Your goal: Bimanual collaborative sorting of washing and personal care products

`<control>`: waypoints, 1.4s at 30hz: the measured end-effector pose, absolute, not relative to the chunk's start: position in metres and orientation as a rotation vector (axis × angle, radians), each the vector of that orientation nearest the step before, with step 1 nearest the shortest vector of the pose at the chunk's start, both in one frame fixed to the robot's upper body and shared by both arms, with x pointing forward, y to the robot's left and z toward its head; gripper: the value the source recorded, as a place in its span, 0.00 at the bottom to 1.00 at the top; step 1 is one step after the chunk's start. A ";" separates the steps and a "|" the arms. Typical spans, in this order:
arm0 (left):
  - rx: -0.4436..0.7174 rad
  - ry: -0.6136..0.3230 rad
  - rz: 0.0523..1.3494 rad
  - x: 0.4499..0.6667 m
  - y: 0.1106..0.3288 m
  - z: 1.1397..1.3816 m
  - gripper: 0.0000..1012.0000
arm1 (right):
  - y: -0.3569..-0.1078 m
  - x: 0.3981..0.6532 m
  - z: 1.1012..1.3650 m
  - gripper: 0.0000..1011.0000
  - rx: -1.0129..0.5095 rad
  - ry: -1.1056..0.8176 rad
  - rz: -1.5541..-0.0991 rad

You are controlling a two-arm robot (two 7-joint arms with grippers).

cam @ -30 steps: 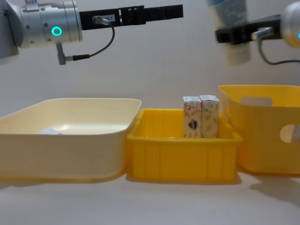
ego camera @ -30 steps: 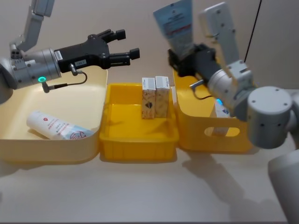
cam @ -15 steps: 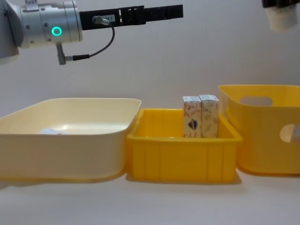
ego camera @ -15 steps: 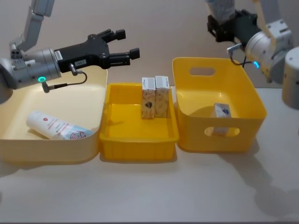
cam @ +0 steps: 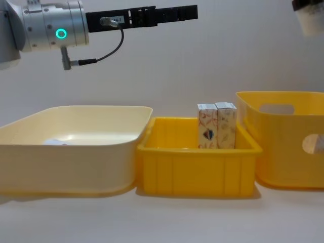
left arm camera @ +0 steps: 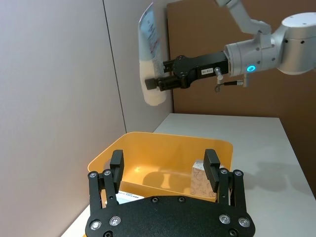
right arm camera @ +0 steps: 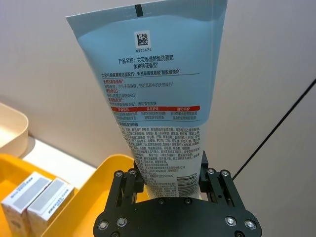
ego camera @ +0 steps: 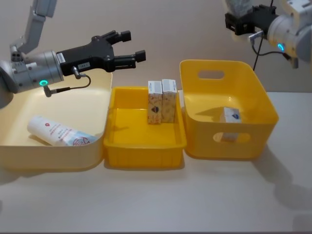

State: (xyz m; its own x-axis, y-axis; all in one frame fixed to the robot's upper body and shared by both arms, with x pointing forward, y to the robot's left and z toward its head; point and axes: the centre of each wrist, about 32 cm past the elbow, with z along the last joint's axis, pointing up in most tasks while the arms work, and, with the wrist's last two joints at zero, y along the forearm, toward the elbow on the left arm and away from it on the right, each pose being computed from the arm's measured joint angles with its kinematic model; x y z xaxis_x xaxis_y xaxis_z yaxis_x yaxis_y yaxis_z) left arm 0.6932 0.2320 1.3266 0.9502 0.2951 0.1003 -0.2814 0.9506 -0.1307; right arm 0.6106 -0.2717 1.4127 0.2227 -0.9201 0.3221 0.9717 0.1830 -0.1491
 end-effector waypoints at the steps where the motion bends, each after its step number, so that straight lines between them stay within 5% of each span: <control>1: -0.116 -0.119 0.294 0.693 0.232 1.327 0.99 | -0.273 0.613 1.415 0.58 -0.369 -0.159 -1.336; 26: -0.115 -0.119 0.294 0.693 0.232 1.327 0.99 | -0.277 0.650 1.432 0.58 -0.614 0.106 -1.153; 42: -0.116 -0.119 0.294 0.693 0.232 1.327 0.99 | -0.269 0.678 1.421 0.99 -0.770 0.301 -1.003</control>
